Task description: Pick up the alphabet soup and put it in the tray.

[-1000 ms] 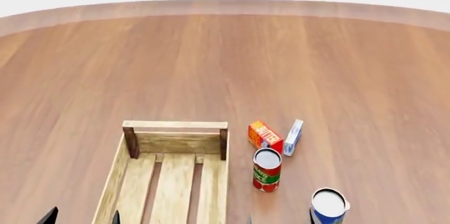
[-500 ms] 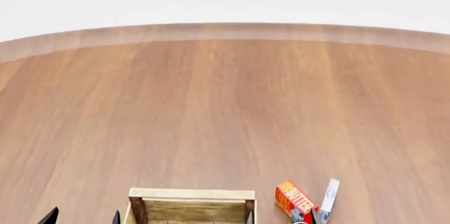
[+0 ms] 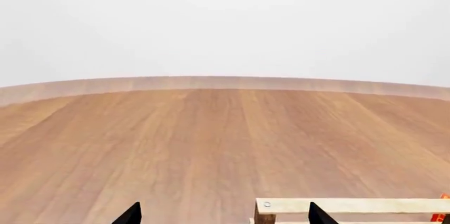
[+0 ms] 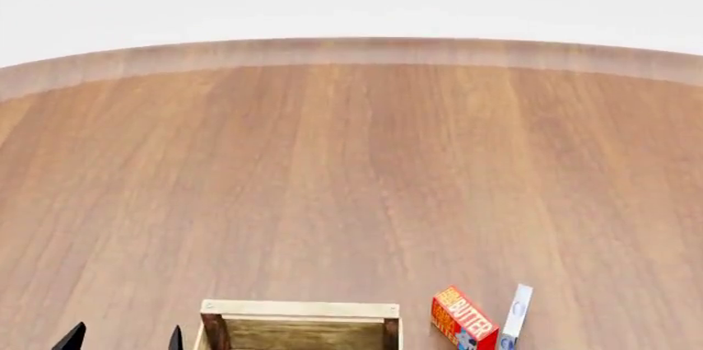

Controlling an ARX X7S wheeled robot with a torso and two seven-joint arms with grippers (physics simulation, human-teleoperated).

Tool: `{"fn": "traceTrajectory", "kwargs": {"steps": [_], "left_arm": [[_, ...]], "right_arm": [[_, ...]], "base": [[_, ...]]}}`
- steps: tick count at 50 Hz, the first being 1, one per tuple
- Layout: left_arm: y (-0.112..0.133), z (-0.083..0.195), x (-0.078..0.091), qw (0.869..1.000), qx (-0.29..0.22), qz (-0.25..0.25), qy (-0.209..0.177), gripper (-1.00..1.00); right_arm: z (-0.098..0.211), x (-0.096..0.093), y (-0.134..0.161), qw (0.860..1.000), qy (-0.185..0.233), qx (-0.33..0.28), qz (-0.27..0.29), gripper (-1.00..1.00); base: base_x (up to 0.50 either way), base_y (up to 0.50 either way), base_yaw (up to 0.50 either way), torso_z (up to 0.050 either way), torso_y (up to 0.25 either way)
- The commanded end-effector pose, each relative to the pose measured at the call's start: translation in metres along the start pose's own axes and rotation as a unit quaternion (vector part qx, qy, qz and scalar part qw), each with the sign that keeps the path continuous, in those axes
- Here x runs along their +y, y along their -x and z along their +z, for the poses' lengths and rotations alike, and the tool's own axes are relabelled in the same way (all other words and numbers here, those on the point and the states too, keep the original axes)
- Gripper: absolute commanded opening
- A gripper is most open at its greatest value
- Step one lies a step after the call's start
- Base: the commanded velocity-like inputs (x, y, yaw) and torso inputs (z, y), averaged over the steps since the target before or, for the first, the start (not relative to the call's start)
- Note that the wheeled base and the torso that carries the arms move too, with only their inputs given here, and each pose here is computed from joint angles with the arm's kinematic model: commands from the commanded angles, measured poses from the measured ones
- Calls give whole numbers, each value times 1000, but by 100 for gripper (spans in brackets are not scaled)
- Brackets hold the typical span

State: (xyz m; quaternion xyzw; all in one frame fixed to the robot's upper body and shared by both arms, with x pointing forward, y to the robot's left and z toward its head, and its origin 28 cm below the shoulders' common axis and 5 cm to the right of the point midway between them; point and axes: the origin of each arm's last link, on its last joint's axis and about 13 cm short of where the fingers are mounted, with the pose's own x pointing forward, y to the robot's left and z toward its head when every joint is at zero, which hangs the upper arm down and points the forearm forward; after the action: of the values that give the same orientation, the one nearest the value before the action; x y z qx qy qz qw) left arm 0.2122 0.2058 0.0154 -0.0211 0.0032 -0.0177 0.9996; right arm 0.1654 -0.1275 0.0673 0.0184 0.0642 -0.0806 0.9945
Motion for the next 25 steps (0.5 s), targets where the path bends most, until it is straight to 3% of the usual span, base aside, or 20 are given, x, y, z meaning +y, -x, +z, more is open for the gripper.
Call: {"fn": "traceTrajectory", "kwargs": {"steps": [1, 2, 9, 10, 12, 18, 23, 25], "left_arm": [[1, 1, 1, 1000, 0, 2, 2, 100], [1, 1, 0, 1000, 0, 1, 2, 100], [1, 1, 1, 1000, 2, 2, 4, 100], [1, 1, 1, 1000, 2, 2, 4, 100], [0, 1, 1, 1000, 2, 3, 6, 100], [-1, 2, 2, 1000, 2, 6, 8, 100], [0, 2, 3, 1000, 1, 6, 9, 100], [-2, 3, 4, 1000, 0, 10, 9, 100]], "right_arm": [[25, -24, 40, 995, -50, 67, -61, 100], [27, -27, 44, 992, -73, 77, -74, 100], [40, -38, 59, 983, -83, 113, -115, 100], [44, -40, 65, 985, -82, 116, -103, 100], [49, -45, 71, 987, -41, 134, -83, 100], [60, -54, 76, 981, -44, 179, -59, 100], [61, -52, 70, 979, -2, 202, -19, 100], [57, -52, 67, 977, -8, 214, -15, 100]], "base": [[0, 0, 0, 0, 0], [0, 0, 0, 0, 0], [0, 0, 0, 0, 0], [0, 0, 0, 0, 0], [0, 0, 0, 0, 0], [0, 0, 0, 0, 0], [0, 0, 0, 0, 0], [0, 0, 0, 0, 0]]}}
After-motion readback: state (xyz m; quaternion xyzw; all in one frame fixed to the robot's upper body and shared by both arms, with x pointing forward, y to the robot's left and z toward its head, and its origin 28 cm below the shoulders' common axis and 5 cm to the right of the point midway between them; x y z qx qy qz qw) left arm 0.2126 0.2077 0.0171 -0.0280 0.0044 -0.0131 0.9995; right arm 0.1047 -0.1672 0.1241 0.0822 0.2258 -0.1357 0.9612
